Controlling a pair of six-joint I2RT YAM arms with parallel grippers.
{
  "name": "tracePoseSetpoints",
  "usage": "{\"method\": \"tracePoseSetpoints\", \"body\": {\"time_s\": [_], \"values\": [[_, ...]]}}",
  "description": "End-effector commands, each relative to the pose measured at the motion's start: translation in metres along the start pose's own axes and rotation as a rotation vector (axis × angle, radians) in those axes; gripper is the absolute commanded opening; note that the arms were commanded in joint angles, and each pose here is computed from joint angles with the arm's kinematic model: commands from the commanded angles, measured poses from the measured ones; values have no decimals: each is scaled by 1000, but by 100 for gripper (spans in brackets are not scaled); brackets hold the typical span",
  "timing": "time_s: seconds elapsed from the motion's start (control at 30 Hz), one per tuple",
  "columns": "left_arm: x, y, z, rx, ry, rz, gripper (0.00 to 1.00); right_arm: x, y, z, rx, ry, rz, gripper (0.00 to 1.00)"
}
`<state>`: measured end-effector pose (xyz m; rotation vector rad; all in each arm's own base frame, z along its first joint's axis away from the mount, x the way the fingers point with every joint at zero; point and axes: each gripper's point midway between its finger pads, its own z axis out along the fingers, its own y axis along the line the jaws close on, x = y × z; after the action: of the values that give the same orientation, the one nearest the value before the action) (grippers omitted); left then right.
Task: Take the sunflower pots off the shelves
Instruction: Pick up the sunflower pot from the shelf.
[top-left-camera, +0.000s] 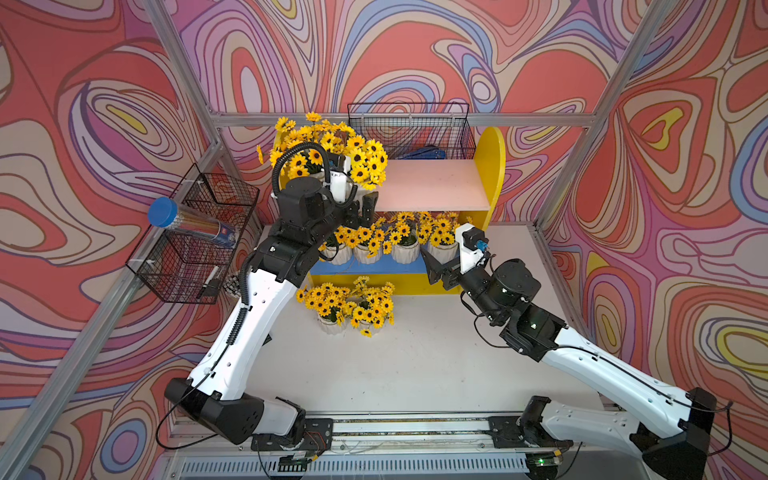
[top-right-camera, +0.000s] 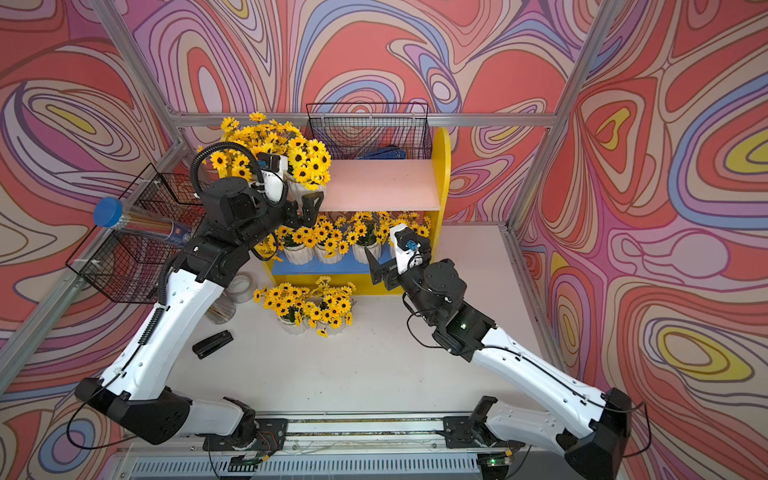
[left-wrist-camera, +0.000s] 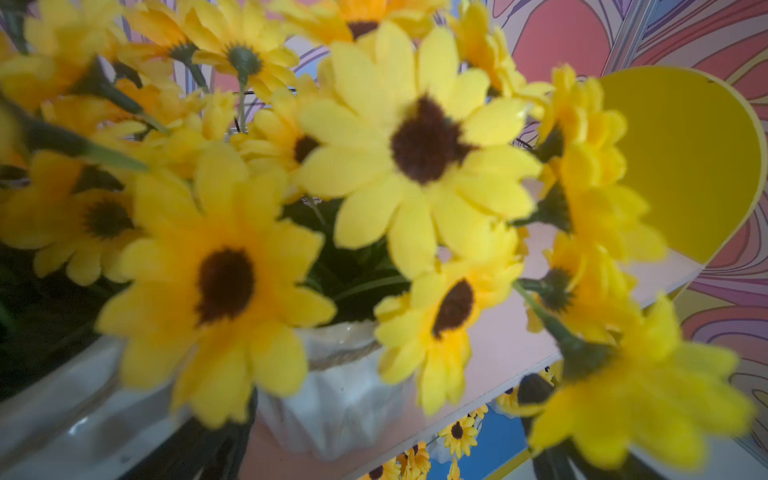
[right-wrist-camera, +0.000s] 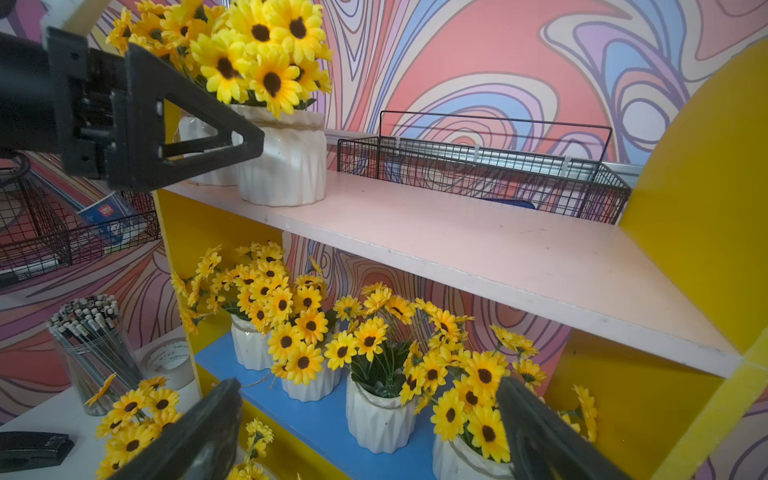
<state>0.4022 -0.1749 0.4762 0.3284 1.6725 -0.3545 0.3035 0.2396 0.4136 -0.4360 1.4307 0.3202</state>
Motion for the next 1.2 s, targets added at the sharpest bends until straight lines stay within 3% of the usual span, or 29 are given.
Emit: {"method": "tracePoseSetpoints", "body": {"time_s": [0.0,0.7,1.17], "values": [[-9,3,7,0,-30,-12,100,6,0,0,-2,13,6,98],[-16,21,37,-63,-122,-88,100,2,3,0,-22,3,-6,98],[-18,18,49,-100,-128,-18,100,12,6,2,-30,16,-16,98]]}}
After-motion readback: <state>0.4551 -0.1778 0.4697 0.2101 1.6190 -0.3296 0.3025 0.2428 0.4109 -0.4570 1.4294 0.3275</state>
